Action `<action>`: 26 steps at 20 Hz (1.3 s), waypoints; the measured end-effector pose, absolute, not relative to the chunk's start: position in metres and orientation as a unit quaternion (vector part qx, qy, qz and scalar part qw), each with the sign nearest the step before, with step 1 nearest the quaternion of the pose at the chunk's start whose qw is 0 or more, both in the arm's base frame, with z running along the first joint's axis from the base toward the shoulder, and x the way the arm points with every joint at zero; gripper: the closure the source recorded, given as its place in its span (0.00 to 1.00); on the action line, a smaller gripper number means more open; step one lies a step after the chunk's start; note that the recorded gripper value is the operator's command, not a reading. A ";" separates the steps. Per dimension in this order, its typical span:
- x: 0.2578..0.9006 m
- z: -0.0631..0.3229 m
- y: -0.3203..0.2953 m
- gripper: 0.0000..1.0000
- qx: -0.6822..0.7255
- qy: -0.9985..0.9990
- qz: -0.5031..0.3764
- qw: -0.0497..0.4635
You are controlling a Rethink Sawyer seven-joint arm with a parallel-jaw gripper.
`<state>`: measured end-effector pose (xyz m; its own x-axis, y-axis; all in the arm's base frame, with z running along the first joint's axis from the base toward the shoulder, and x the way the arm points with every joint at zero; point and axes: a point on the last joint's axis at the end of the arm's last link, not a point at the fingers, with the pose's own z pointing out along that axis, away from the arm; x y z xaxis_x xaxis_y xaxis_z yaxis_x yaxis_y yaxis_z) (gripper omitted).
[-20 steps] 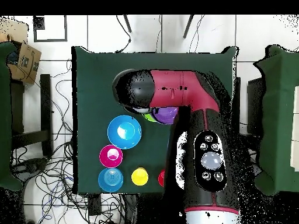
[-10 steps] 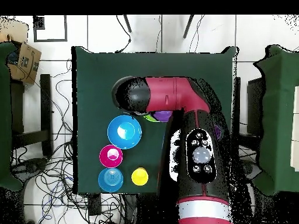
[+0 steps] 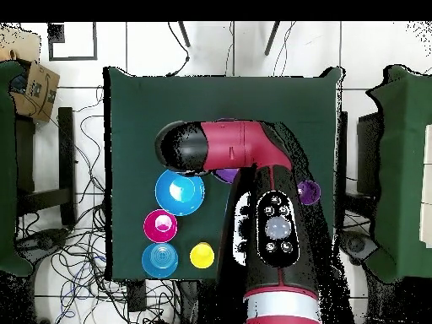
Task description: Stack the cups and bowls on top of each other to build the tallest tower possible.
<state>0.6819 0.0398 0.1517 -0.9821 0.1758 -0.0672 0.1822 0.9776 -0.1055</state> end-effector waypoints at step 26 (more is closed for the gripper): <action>0.687 0.164 0.050 0.00 0.107 0.993 -0.041 0.033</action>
<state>0.6866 0.0499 0.1642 -0.9750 0.2090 -0.0752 0.2145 0.9739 -0.0748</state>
